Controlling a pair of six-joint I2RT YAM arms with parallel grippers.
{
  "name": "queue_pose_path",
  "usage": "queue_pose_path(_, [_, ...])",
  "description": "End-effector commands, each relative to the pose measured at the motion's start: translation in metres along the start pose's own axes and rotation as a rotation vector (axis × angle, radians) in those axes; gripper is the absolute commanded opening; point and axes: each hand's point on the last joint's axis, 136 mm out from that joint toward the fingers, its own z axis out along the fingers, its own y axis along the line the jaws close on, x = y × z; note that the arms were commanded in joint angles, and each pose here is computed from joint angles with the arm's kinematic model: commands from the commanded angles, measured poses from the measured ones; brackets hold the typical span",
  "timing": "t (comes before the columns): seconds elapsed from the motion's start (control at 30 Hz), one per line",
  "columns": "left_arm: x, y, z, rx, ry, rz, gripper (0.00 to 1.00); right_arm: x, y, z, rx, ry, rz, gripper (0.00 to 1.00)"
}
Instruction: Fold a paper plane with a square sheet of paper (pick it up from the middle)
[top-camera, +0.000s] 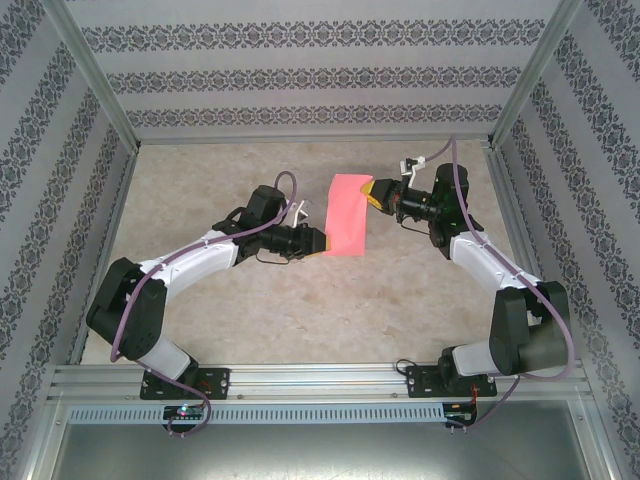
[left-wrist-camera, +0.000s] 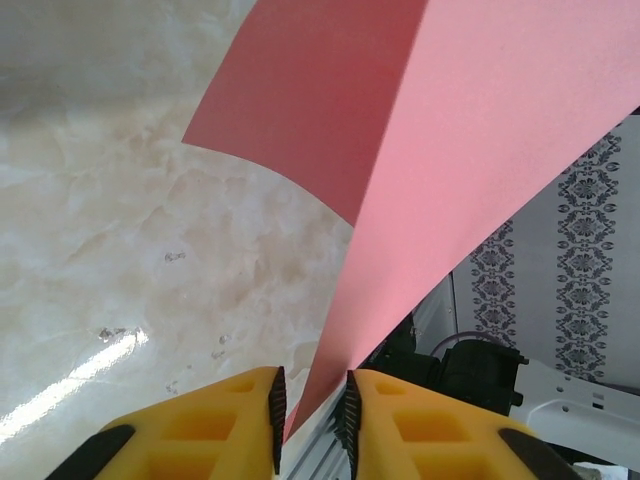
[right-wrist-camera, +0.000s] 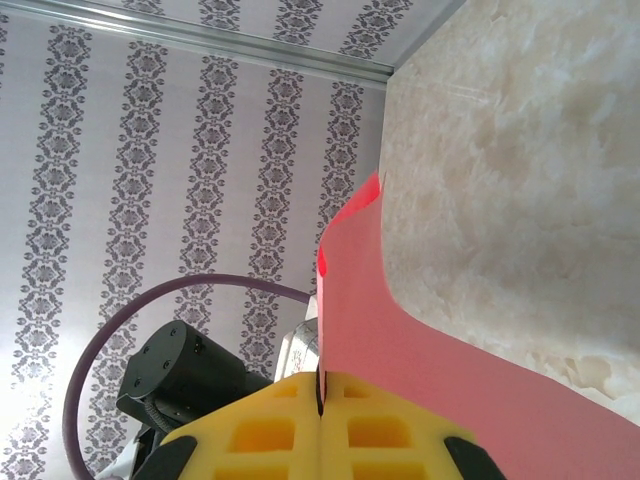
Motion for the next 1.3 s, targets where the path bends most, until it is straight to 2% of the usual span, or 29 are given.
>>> queue_pose_path(0.0, [-0.001, -0.004, 0.002, -0.001, 0.02, 0.031, 0.23, -0.001, 0.006, -0.005, -0.023, -0.014, -0.015, 0.0])
queue_pose_path(0.2, [0.003, 0.001, 0.003, -0.027, 0.044, 0.025, 0.12, -0.002, 0.003, -0.006, -0.017, -0.018, -0.013, 0.0])
queue_pose_path(0.33, [0.005, 0.009, 0.001, -0.081, 0.053, 0.02, 0.11, -0.001, -0.007, -0.006, -0.004, -0.018, -0.001, 0.0])
queue_pose_path(0.57, [0.007, 0.014, -0.004, -0.116, 0.031, -0.019, 0.14, 0.001, -0.039, 0.001, 0.014, -0.02, 0.059, 0.0])
queue_pose_path(0.97, [0.015, 0.036, 0.022, -0.118, 0.095, -0.069, 0.19, 0.011, -0.102, 0.011, 0.069, -0.002, 0.139, 0.0])
queue_pose_path(1.27, [0.017, 0.054, 0.04, -0.157, 0.138, -0.073, 0.24, 0.007, -0.119, 0.008, 0.089, -0.005, 0.157, 0.0])
